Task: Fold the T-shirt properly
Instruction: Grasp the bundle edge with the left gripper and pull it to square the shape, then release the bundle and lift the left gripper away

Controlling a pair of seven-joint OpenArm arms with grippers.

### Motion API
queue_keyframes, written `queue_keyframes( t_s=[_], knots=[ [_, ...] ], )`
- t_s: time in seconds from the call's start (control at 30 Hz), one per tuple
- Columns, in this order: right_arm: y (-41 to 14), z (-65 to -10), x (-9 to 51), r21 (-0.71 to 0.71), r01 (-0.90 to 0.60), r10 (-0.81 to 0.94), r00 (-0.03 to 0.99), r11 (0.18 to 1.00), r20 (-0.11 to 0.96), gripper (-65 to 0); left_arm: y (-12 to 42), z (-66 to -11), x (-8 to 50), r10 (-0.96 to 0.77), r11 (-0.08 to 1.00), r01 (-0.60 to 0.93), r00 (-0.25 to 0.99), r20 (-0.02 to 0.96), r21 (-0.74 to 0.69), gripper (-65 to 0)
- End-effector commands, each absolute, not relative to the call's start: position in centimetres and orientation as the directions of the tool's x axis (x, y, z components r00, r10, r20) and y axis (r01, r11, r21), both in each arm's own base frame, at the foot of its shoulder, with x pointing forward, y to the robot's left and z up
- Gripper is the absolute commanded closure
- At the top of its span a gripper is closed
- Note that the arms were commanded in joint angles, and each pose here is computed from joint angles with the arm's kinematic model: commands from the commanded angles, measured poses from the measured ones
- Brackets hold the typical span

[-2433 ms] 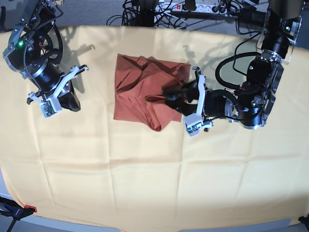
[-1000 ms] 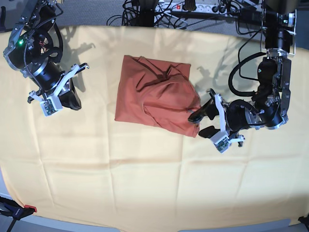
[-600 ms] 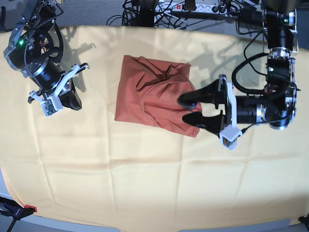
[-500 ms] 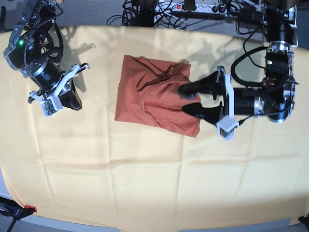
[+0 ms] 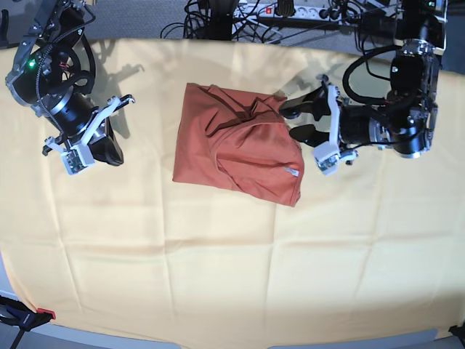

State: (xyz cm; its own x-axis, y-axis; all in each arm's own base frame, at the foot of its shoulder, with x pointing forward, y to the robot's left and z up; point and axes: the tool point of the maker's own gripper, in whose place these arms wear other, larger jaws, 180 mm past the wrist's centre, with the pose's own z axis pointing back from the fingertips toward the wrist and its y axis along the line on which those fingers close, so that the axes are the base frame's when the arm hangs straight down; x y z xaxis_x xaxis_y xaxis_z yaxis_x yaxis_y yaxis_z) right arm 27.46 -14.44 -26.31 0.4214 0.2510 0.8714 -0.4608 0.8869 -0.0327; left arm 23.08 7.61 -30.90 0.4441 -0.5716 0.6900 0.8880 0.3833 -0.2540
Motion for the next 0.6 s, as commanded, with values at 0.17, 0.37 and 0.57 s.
queue_keyframes(
  t_s=[0.17, 0.37, 0.57],
  knots=[
    [-14.0, -24.8, 27.8, -0.039, -0.474, 0.238, 0.367, 0.88, 0.899, 0.0, 5.8, -31.2, 23.8, -0.592, 0.359, 0.92, 0.355, 0.724, -0.157, -32.7],
    [-14.0, -24.8, 27.8, -0.039, -0.474, 0.238, 0.367, 0.88, 0.899, 0.0, 4.8, -31.7, 23.2, -0.602, 0.33, 0.931, 0.336, 0.725, -0.158, -31.6],
    [-14.0, -24.8, 27.8, -0.039, -0.474, 0.238, 0.367, 0.88, 0.899, 0.0, 5.0, -31.4, 23.6, -0.595, 0.338, 0.929, 0.333, 0.731, -0.147, 0.0]
  ],
)
